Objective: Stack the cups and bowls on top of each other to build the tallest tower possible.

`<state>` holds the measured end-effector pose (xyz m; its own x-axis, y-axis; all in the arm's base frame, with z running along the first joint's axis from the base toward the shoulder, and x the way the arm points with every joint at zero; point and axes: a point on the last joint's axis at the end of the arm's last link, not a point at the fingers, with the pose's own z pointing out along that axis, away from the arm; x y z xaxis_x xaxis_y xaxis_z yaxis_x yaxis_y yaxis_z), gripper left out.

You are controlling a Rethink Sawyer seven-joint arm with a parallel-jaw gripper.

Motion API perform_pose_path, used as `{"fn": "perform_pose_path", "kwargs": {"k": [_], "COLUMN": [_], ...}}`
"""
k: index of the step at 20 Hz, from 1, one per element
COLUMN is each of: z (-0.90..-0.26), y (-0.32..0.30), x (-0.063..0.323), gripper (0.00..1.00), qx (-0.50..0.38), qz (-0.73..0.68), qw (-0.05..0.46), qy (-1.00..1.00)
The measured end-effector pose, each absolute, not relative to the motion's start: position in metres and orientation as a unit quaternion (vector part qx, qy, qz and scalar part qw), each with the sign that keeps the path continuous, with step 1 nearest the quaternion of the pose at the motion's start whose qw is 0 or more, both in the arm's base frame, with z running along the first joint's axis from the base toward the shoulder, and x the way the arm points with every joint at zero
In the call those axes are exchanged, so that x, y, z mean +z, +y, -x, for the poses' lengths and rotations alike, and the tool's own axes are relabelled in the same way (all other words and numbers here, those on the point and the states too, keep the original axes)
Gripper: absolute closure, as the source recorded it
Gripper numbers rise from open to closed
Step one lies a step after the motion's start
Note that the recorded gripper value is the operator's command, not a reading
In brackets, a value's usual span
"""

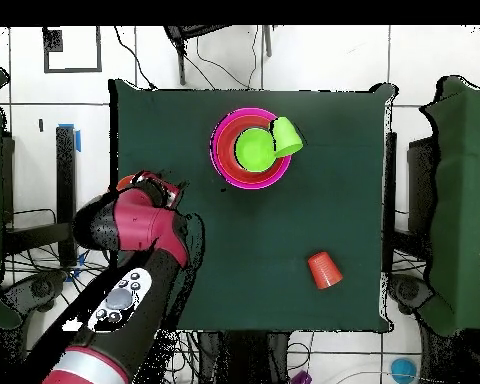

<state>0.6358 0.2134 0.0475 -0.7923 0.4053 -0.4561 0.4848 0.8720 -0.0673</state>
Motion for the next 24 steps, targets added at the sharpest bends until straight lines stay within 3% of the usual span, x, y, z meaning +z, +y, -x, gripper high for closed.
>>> {"fn": "perform_pose_path", "kwargs": {"k": [18,24], "z": [-0.602,-0.584], "y": [0.198,0.177], "x": [0.091,0.093], "gripper": [0.00,0.00], "qx": [-0.089,-0.086], "qz": [-0.247,-0.255], "qw": [0.219,0.197], "qy": [0.940,0.943]}}
